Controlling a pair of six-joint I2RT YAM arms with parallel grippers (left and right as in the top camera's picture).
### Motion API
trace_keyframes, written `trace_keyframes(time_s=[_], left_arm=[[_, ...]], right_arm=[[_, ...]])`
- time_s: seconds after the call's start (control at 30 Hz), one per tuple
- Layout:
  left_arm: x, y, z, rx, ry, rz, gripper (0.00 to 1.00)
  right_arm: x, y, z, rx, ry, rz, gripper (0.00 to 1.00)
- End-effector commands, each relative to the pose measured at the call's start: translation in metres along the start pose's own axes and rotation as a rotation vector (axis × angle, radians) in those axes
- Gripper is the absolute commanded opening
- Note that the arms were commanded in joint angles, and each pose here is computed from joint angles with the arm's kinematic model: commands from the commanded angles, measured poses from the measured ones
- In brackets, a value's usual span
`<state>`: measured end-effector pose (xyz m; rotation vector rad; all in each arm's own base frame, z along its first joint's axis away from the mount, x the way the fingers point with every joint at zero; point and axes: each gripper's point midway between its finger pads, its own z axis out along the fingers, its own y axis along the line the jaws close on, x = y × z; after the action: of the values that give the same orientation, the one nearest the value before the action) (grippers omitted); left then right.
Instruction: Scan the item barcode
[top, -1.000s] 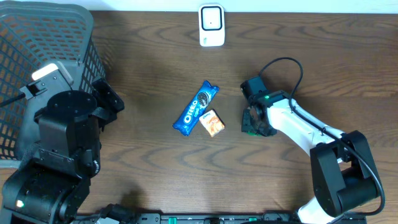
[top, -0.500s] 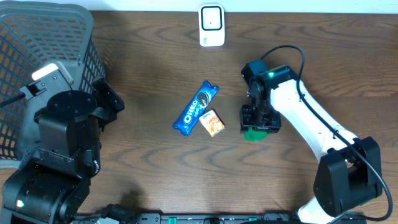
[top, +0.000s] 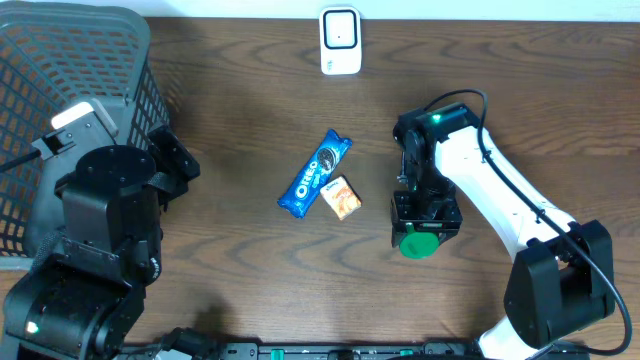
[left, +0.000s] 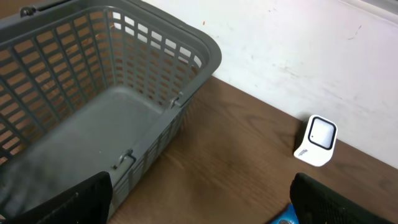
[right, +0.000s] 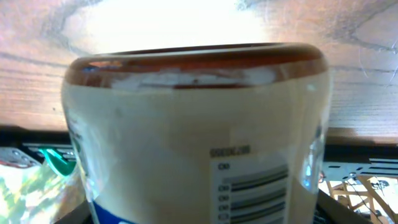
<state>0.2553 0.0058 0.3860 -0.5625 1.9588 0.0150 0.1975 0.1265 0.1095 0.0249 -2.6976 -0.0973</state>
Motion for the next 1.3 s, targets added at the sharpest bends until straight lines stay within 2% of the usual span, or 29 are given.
trace_keyframes(time_s=[0.0,0.33,0.53,0.83,1.07,1.2,1.27], left_arm=[[-0.002,0.003,0.000,-0.013,-0.009,0.011,0.91],[-0.002,0.003,0.000,-0.014,-0.009,0.011,0.91],[-0.002,0.003,0.000,-0.014,-0.009,0.011,0.91],[-0.002,0.003,0.000,-0.014,-0.009,0.011,0.91],[-0.002,0.003,0.000,-0.014,-0.009,0.011,0.91],[-0.002,0.003,0.000,-0.013,-0.009,0.011,0.91],[-0.002,0.003,0.000,-0.014,-0.009,0.011,0.92]], right_arm=[[0.007,0.004,-0.003,-0.007,0.018,-0.042,0.47],[0.039,0.006,0.001,-0.047,0.162,-0.083,0.50],[0.044,-0.003,0.025,-0.029,0.226,-0.069,0.52],[0.051,0.000,0.051,-0.055,0.404,-0.087,0.52],[0.043,-0.002,0.066,-0.049,0.457,-0.109,0.66],[0.025,0.002,0.075,-0.065,0.391,-0.139,0.77],[0.016,0.003,0.077,-0.063,0.351,-0.153,0.77]])
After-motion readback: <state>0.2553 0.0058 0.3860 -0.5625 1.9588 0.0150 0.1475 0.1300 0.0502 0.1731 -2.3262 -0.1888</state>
